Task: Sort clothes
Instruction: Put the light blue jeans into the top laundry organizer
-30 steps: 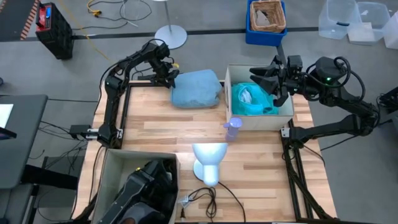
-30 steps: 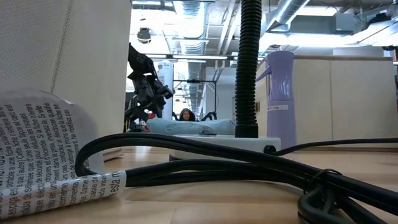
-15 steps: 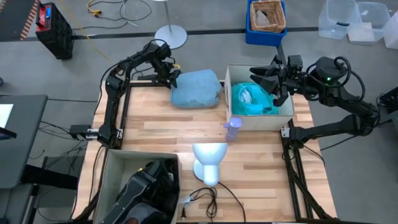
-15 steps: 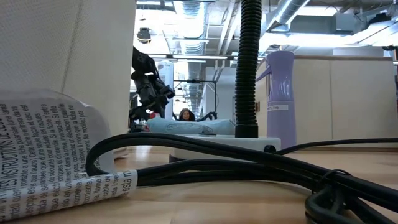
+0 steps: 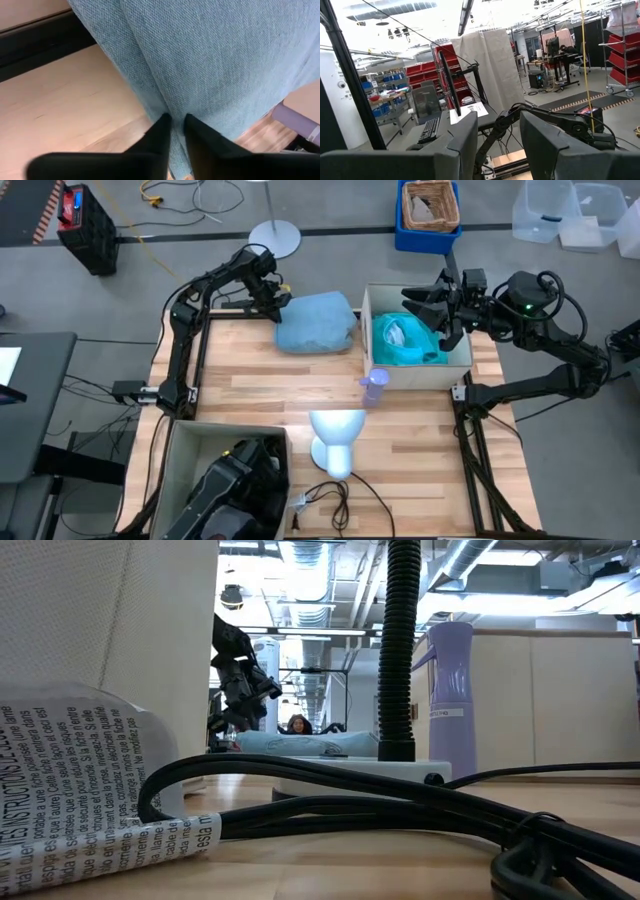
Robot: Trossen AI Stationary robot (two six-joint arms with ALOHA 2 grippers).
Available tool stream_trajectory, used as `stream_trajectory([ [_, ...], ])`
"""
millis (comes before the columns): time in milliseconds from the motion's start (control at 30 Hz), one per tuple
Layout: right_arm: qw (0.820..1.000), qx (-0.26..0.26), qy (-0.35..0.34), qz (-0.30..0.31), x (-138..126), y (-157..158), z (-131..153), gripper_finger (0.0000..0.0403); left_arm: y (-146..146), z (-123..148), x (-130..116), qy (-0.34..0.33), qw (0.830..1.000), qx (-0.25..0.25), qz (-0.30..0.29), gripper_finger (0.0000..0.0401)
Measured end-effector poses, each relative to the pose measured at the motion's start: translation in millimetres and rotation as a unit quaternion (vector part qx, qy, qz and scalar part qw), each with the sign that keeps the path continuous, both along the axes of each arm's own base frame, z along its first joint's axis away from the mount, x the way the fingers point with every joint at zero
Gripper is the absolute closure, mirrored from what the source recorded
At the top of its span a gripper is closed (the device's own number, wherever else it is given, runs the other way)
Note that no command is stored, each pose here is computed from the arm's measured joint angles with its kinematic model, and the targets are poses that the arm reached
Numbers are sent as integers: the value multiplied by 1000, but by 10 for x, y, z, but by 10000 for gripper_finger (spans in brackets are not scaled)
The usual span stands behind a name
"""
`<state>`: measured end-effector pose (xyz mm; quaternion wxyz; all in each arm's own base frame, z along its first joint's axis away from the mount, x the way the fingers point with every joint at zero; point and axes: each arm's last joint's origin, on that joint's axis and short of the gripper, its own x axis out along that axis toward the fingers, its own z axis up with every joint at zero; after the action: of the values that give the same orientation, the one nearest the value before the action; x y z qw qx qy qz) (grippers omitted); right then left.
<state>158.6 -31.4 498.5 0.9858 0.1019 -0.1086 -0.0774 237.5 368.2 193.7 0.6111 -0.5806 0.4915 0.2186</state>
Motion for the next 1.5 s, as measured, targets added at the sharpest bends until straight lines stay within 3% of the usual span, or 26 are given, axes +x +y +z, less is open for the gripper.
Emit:
stream_trajectory([
  [133,1000,0,0,0,-1,0,-1,241,0,0,-1,2,1000,0,0,394],
  [500,1000,3,0,0,-1,0,-1,241,19,163,-5,-2,1000,14,-14,400],
  [833,1000,4,0,0,-1,0,-1,241,36,707,22,-55,995,63,-54,401],
  [1000,1000,3,0,0,-1,0,-1,241,-80,979,104,-74,990,82,-88,401],
  [1100,1000,4,1,0,0,0,-3,241,-199,1181,150,-121,984,88,-94,401],
  [1333,997,27,63,-20,84,-59,-138,241,-477,1410,291,-150,975,99,-131,401],
  [1500,988,38,141,-52,301,-228,-338,241,-668,1585,362,-173,966,113,-153,401],
])
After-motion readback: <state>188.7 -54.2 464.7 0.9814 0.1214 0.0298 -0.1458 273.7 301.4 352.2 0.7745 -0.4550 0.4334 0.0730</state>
